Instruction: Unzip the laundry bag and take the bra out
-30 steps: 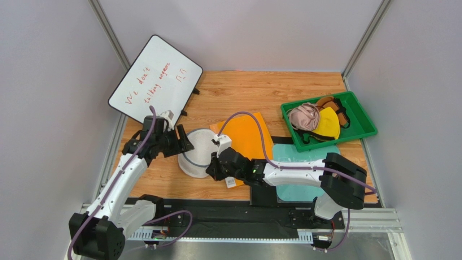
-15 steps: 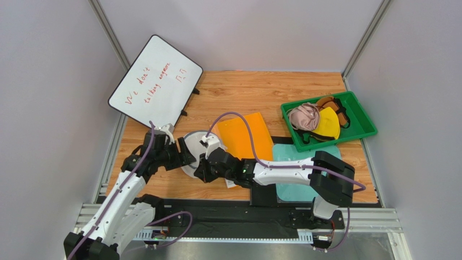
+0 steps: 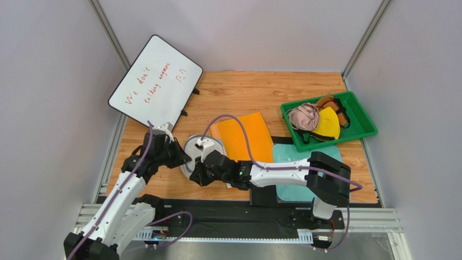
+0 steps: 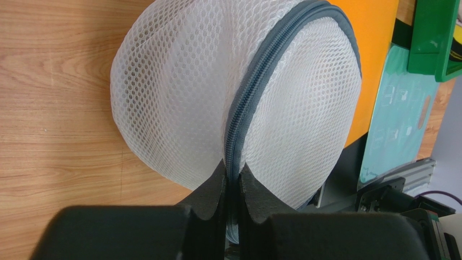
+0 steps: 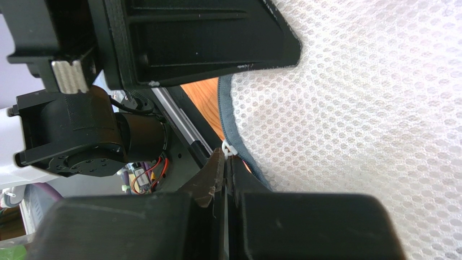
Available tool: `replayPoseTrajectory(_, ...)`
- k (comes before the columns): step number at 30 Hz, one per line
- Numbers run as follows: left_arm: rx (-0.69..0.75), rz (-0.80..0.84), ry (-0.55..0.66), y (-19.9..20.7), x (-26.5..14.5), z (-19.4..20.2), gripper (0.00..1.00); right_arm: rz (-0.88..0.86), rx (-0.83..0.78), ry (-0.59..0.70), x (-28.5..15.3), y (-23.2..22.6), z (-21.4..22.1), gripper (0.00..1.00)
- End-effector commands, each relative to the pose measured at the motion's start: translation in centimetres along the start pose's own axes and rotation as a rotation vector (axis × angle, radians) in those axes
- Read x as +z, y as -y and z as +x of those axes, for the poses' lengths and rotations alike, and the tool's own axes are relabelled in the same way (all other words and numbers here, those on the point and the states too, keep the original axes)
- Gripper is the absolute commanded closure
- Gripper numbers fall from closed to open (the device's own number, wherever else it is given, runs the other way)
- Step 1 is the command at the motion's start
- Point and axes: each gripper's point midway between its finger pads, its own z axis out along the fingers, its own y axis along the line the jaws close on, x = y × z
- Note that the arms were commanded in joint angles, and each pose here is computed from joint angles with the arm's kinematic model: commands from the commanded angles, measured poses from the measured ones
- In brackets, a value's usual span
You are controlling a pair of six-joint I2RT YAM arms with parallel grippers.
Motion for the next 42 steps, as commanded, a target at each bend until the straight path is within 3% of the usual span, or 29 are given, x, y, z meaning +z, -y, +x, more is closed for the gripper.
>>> replayPoseTrajectory(1, 0.007, 0.01, 0.025, 0.4, 0.2, -0.8, 0.92, -0.048, 0.01, 0.049, -0.1, -1.9, -1.7, 1.0)
replayPoseTrajectory(3, 0.015, 0.003, 0.028, 0.4, 0.2, -1.0, 1.0, -0.043, 0.009, 0.048, -0.2, -1.7, -1.5, 1.0)
replayPoseTrajectory(16, 0.078, -0.054, 0.026, 0.4, 0.4, -2.8, 1.0, 0.034, 0.007, 0.051, -1.7, 1.0, -0.4, 1.0)
replayPoseTrajectory(27, 0.119, -0.064, 0.004, 0.3, 0.5, -3.0, 1.0, 0.155, 0.006, 0.069, -4.1, 5.9, -0.2, 1.0)
replayPoseTrajectory(33, 0.121, -0.016, 0.002, 1.3, 0.4, -3.1, 0.99, 0.168, 0.002, 0.084, -4.7, 6.5, -0.9, 1.0)
replayPoseTrajectory(34, 0.122, -0.007, -0.004, 1.5, 0.4, -3.0, 0.93, 0.155, 0.004, 0.089, -4.7, 6.0, -1.3, 1.0)
replayPoseTrajectory(36, 0.121, -0.005, -0.007, 1.6, 0.3, -2.9, 0.59, 0.137, 0.01, 0.087, -4.3, 5.5, -1.3, 1.0)
replayPoseTrajectory(38, 0.117, -0.007, -0.009, 1.5, 0.1, -2.7, 0.36, 0.117, 0.019, 0.096, -4.1, 4.9, -1.8, 1.0)
replayPoseTrajectory(42, 0.1, -0.018, -0.025, 0.8, -0.1, -1.6, 0.3, 0.073, 0.034, 0.095, -3.5, 3.5, -1.9, 1.0)
